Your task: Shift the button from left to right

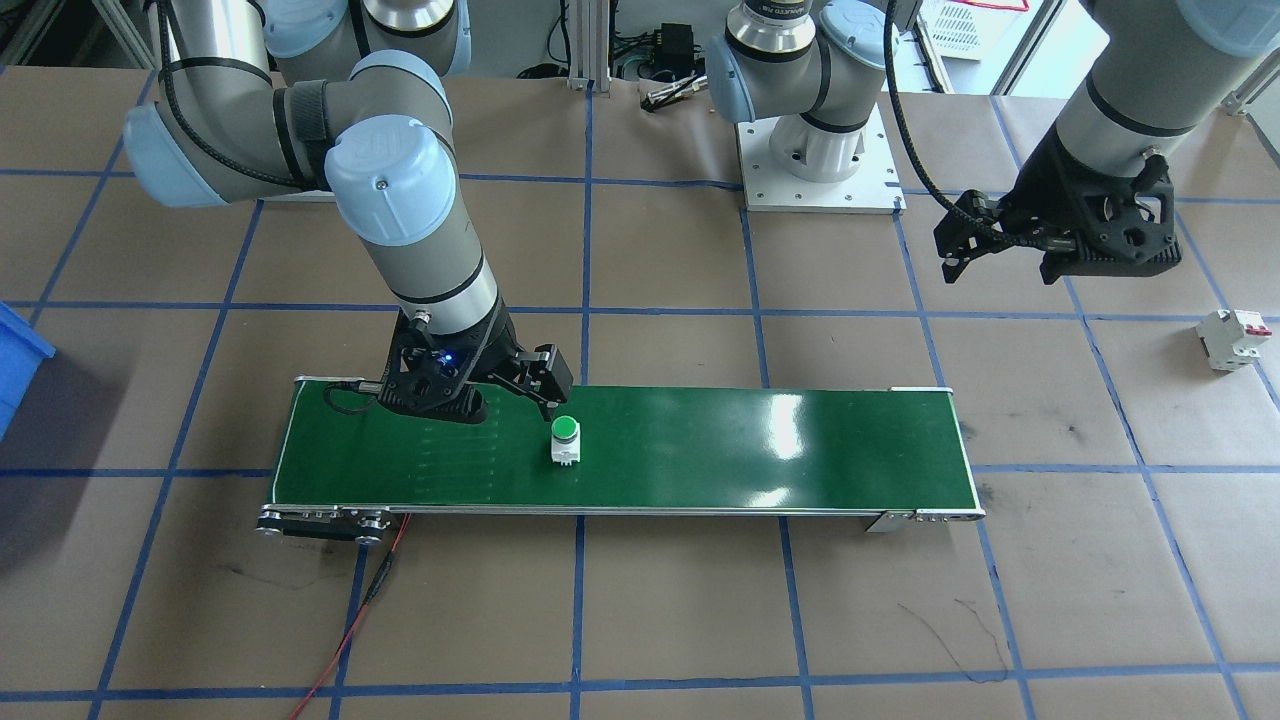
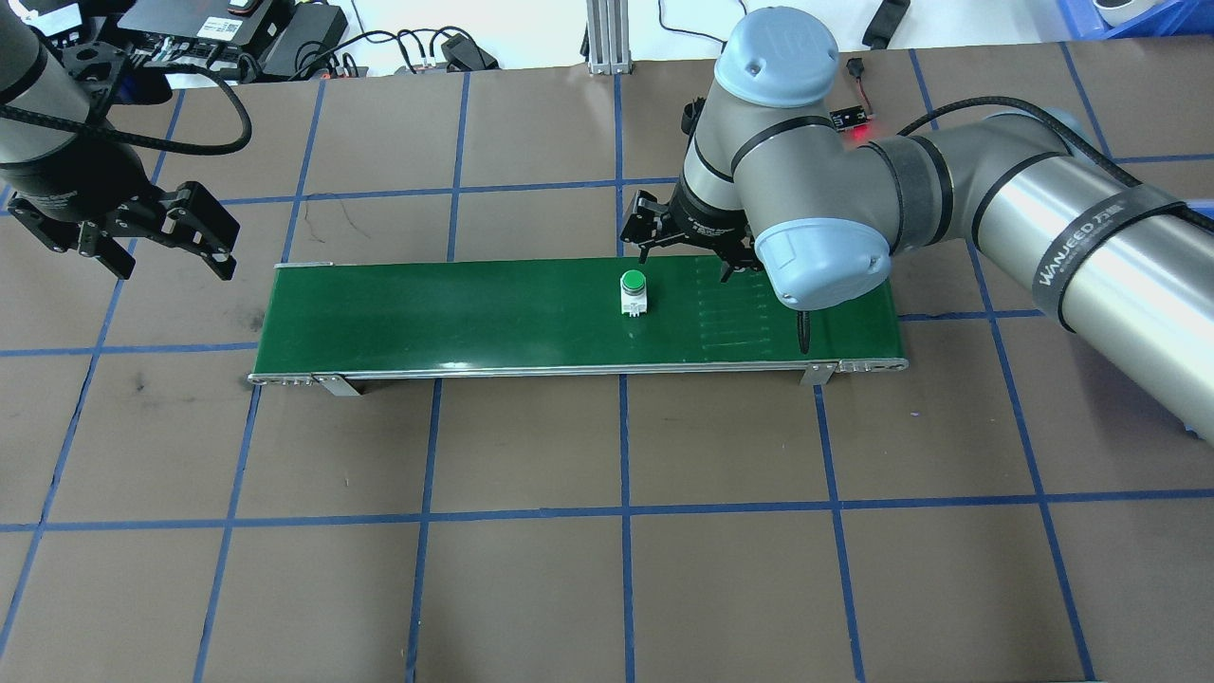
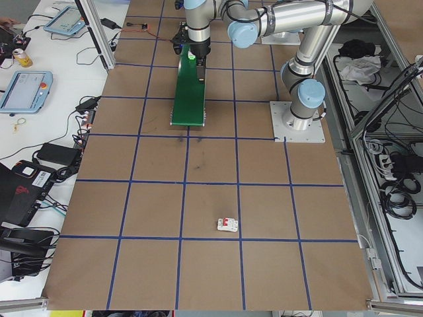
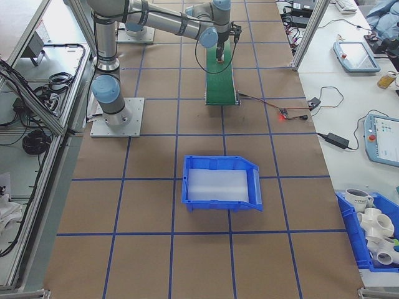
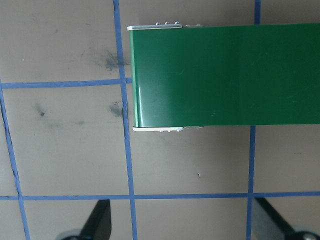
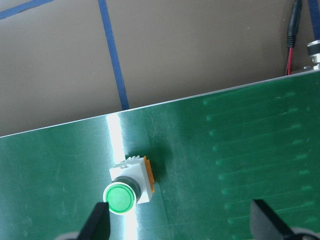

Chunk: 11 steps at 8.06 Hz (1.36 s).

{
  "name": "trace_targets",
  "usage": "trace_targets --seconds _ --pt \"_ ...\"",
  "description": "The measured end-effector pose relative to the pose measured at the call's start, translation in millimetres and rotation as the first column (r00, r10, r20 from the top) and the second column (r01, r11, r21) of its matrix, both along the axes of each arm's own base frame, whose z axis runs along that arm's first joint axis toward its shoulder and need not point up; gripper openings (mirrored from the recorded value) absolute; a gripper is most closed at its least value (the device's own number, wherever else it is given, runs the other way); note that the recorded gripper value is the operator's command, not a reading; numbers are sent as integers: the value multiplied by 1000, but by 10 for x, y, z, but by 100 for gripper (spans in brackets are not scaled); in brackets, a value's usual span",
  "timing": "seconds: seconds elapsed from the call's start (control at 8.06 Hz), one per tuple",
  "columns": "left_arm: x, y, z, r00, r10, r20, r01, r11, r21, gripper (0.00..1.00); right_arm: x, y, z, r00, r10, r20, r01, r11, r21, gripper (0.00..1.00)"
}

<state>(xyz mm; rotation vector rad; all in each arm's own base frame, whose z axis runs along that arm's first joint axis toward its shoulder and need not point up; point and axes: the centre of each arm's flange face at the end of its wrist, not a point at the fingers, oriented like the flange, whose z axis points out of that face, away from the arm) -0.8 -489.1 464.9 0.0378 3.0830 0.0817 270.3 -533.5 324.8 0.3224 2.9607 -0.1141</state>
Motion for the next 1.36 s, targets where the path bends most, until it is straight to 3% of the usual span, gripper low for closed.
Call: trace_targets --seconds 0.37,0.87,1.12,1.36 --pt "15 -39 -32 1000 9 -3 -9 1000 1 100 -70 -63 -19 997 73 -30 -74 997 -16 100" --pt "29 -67 -43 1000 12 2 -12 1000 -15 100 -246 -157 -213 984 156 -84 -157 988 5 99" --pt "31 -77 -45 1000 12 3 -12 1000 -22 100 -391 -235 -379 980 170 -103 -168 985 34 71" --pt "34 -85 -40 1000 13 5 -12 1000 -28 100 -695 -328 -577 976 172 -132 -163 984 73 50"
